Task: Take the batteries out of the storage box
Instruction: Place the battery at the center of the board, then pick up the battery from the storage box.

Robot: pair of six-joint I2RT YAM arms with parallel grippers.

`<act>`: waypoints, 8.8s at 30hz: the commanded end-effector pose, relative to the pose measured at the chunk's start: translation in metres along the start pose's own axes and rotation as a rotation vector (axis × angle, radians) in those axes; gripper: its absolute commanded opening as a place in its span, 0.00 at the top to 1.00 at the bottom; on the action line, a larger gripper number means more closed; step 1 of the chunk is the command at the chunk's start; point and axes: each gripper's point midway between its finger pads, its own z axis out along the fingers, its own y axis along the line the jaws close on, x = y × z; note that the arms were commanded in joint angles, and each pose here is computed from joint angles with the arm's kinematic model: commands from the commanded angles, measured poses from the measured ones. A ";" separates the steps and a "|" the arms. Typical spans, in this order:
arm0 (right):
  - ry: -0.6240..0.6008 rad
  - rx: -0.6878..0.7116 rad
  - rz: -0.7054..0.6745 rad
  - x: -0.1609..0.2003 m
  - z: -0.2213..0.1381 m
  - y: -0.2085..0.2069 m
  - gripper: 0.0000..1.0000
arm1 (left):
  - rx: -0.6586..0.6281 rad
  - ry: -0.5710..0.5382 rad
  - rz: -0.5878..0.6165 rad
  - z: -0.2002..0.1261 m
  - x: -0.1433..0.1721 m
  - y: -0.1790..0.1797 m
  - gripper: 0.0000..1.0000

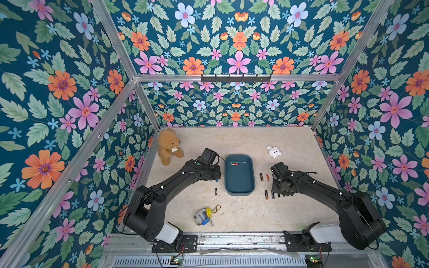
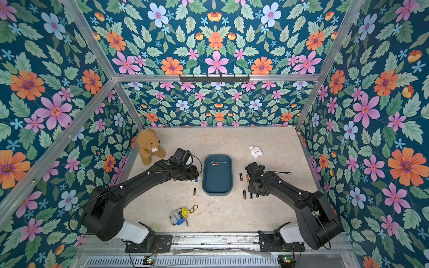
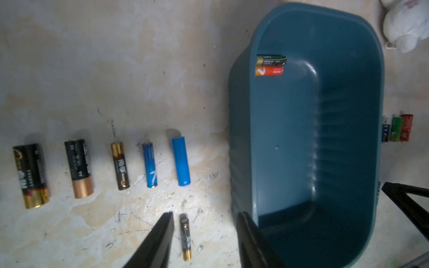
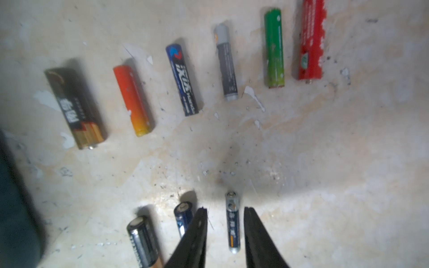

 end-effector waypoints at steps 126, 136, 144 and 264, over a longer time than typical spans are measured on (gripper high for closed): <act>-0.018 -0.176 0.006 -0.081 -0.002 0.039 0.61 | -0.230 -0.034 0.778 0.135 -0.064 -0.062 0.54; -0.023 -0.180 0.006 -0.082 -0.003 0.040 0.61 | -0.190 -0.019 0.735 0.127 -0.059 -0.069 0.64; -0.022 -0.190 0.007 -0.079 -0.002 0.040 0.61 | -0.172 -0.018 0.705 0.119 -0.059 -0.072 0.63; -0.039 -0.283 -0.020 -0.076 -0.008 0.049 0.61 | -0.188 -0.158 0.300 -0.014 -0.011 -0.024 0.92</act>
